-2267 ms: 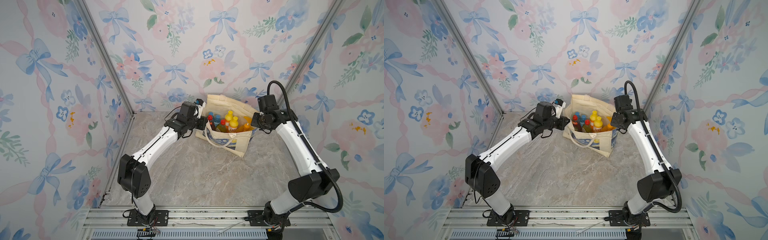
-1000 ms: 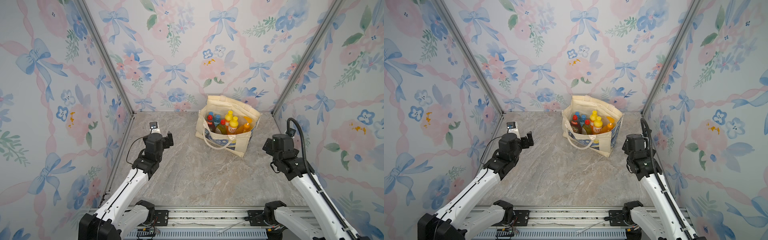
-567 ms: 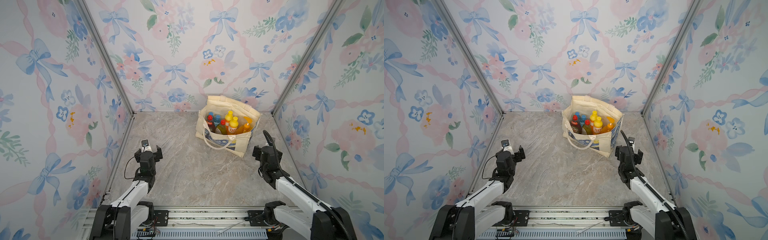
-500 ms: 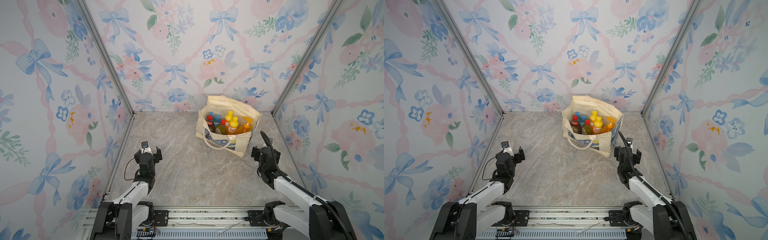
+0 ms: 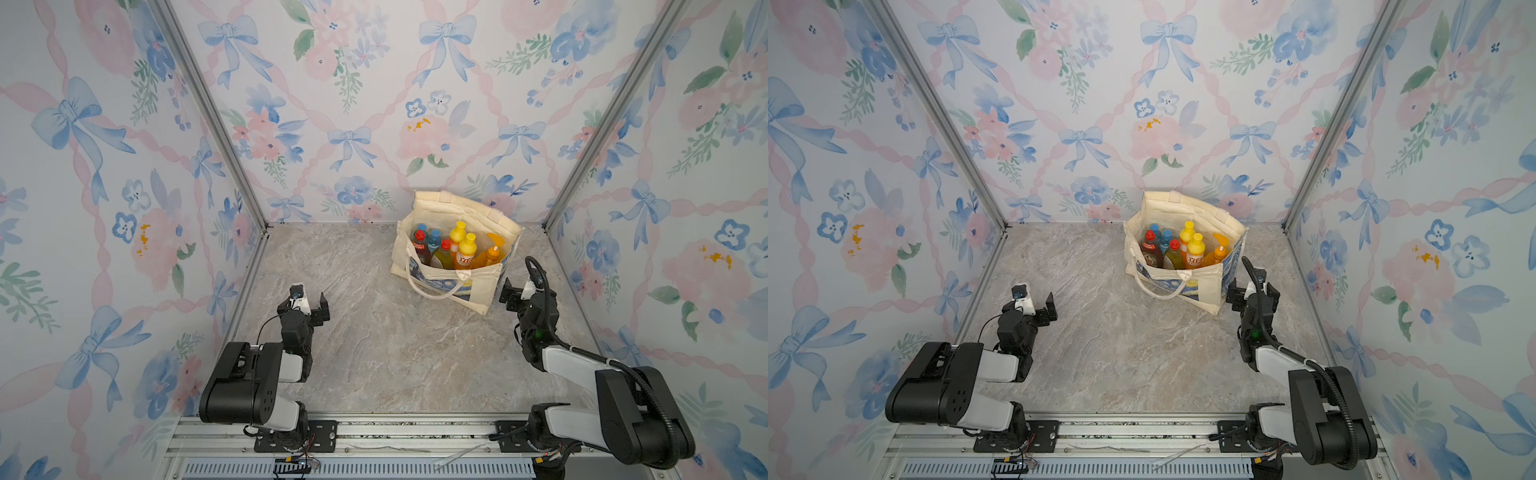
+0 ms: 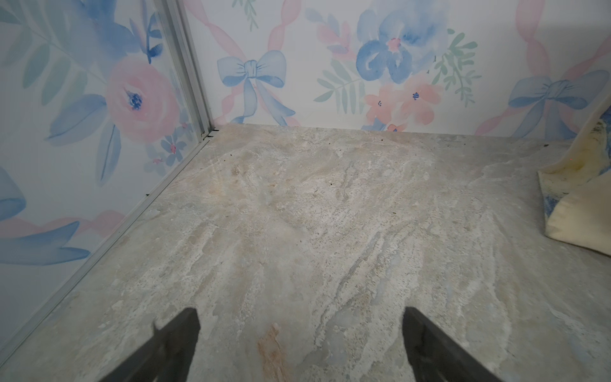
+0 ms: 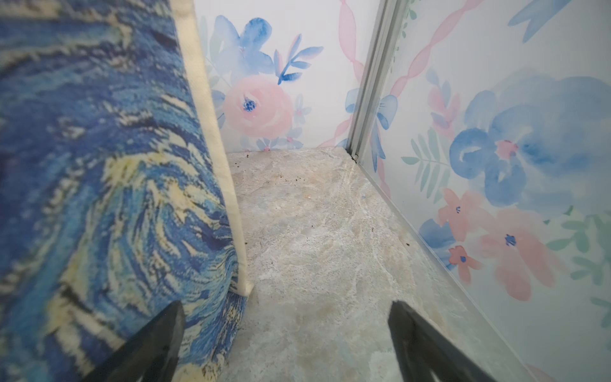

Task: Pack dish soap into the shopping bag
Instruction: Reset both arms

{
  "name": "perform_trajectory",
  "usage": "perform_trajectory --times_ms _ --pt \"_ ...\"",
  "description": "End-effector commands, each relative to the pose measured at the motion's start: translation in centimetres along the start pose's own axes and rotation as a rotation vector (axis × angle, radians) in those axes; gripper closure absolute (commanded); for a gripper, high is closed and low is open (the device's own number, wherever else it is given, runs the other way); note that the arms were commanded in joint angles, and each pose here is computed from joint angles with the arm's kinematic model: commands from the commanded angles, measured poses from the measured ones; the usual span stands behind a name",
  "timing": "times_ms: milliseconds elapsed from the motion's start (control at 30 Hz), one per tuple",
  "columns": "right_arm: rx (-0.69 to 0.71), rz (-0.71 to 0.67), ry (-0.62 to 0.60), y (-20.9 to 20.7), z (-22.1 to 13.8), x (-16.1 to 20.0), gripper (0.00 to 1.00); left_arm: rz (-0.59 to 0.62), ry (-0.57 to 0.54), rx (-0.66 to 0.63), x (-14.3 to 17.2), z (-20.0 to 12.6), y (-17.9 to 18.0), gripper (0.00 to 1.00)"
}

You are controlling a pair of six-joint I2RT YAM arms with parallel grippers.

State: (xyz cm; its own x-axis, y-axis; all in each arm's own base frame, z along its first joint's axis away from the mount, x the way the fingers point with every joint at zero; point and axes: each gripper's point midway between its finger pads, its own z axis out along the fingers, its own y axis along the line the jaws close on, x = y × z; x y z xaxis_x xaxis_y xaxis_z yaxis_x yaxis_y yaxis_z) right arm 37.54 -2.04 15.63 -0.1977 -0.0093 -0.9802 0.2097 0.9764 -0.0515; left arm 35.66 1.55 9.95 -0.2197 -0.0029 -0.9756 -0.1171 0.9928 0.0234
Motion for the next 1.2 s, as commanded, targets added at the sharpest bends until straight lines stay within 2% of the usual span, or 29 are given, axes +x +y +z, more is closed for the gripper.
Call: perform_trajectory --times_ms 0,200,433,533,633,800,900,1167 --pt "-0.089 0.021 -0.065 1.2 0.5 -2.0 0.03 0.040 -0.072 0.064 -1.4 0.5 -1.4 0.02" --pt "-0.174 0.029 -0.090 2.4 1.3 -2.5 0.03 0.050 0.005 0.089 -0.8 1.8 -1.8 0.02" --pt "-0.231 0.003 -0.083 3.9 3.4 -1.7 0.03 0.037 0.008 0.082 -0.8 1.9 -1.6 0.02" --pt "-0.231 0.004 -0.057 3.8 2.8 -2.4 0.03 0.038 0.008 0.078 -0.8 1.9 -1.5 0.02" --pt "-0.223 -0.064 0.018 3.7 1.2 -2.6 0.03 0.041 0.007 0.080 -0.8 1.9 -1.6 0.02" --pt "-0.154 -0.044 0.042 1.2 -1.5 0.0 0.03 0.042 0.008 0.079 -0.8 1.9 -1.6 0.02" --pt "-0.158 -0.014 -0.013 1.0 -2.4 1.2 0.03 0.043 0.008 0.079 -0.8 1.9 -1.6 0.02" --pt "-0.215 0.005 -0.029 2.4 -0.5 4.3 0.03 0.043 0.008 0.078 -0.8 1.9 -1.6 0.02"
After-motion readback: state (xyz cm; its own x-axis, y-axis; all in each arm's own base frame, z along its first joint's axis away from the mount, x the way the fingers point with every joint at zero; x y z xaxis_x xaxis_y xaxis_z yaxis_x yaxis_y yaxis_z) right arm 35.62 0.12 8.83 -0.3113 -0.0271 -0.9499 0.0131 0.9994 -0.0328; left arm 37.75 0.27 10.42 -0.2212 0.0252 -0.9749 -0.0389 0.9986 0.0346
